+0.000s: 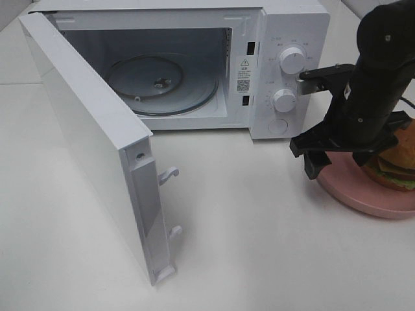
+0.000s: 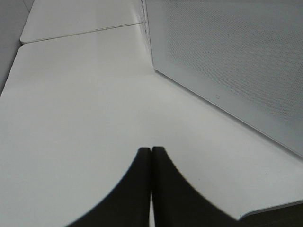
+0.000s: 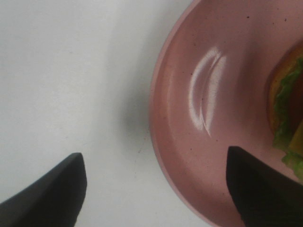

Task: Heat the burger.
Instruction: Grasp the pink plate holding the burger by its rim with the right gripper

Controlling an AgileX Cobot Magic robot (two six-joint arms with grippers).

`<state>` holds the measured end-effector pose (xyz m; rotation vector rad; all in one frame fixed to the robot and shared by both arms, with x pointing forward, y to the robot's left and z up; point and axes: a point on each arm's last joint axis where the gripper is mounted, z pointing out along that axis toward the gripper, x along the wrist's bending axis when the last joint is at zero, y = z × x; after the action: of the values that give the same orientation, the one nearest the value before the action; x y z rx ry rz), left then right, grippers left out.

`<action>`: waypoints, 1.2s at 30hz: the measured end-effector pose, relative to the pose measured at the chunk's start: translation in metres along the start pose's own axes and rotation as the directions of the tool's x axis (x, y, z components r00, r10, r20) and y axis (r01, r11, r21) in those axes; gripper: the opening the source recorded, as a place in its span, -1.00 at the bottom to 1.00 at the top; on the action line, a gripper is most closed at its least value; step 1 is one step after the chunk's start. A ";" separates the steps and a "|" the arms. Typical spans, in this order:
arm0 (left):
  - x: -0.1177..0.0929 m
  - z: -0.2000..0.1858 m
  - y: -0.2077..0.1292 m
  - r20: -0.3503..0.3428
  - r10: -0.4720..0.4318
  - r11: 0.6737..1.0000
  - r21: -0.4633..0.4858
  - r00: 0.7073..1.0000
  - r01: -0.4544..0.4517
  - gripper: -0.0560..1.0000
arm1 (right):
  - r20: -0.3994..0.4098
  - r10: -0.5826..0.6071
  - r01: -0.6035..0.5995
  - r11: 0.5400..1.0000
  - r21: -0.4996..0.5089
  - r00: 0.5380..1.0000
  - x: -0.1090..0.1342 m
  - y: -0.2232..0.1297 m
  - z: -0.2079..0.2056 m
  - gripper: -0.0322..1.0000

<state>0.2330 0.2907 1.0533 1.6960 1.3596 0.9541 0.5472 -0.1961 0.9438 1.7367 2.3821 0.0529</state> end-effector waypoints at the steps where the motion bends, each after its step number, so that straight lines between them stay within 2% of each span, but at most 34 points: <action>1: 0.000 0.000 0.000 0.000 0.000 1.000 0.000 1.000 0.000 -0.89 | -0.001 0.006 -0.006 1.000 0.015 1.000 -0.002 0.002 0.013 0.55; 14: 0.000 0.000 0.000 0.000 0.000 1.000 0.000 1.000 0.000 -0.89 | -0.014 -0.024 0.024 0.999 0.047 1.000 0.004 0.006 0.052 0.54; 24: 0.000 0.000 0.000 0.000 0.000 1.000 0.000 1.000 0.000 -0.89 | -0.017 -0.070 0.071 0.995 0.065 0.997 0.007 0.008 0.069 0.25; 25: 0.000 0.000 0.000 0.000 0.000 1.000 0.000 1.000 0.000 -0.89 | -0.012 -0.078 0.079 0.995 0.063 0.997 0.006 0.008 0.069 0.16; 26: 0.000 0.000 0.000 0.000 0.000 1.000 0.000 1.000 0.000 -0.89 | -0.012 -0.078 0.079 0.995 0.063 0.997 0.006 0.008 0.069 0.16; 27: 0.000 0.000 0.000 0.000 0.000 1.000 0.000 1.000 0.000 -0.89 | -0.004 -0.089 0.089 0.994 0.061 0.996 0.005 0.008 0.069 -0.03; 28: 0.000 0.000 0.000 0.000 0.000 1.000 0.000 1.000 0.000 -0.89 | -0.004 -0.089 0.089 0.994 0.061 0.996 0.005 0.008 0.069 -0.03; 29: 0.000 0.000 0.000 0.000 0.000 1.000 0.000 1.000 0.000 -0.89 | 0.002 -0.098 0.097 0.993 0.060 0.995 0.005 0.009 0.069 -0.27; 30: 0.000 0.000 0.000 0.000 0.000 1.000 0.000 1.000 0.000 -0.89 | 0.002 -0.098 0.097 0.993 0.060 0.995 0.005 0.009 0.069 -0.27; 31: 0.000 0.000 0.000 0.000 0.000 1.000 0.000 1.000 0.000 -0.89 | 0.005 -0.105 0.105 0.993 0.058 0.994 0.004 0.009 0.069 -0.60; 32: 0.000 0.000 0.000 0.000 0.000 1.000 0.000 1.000 0.000 -0.89 | 0.005 -0.105 0.105 0.993 0.058 0.994 0.004 0.009 0.069 -0.60; 33: 0.000 0.000 0.000 0.000 0.000 1.000 0.000 1.000 0.000 -0.89 | 0.005 -0.107 0.106 0.993 0.053 0.994 0.005 0.010 0.068 -0.71; 36: 0.000 0.000 0.000 0.000 0.000 1.000 0.000 1.000 0.000 -0.89 | 0.005 -0.107 0.107 0.993 0.049 0.994 0.005 0.011 0.068 -0.82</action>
<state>0.2330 0.2907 1.0533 1.6960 1.3596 0.9541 0.5682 -0.1937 0.8784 1.6231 2.4866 -0.0276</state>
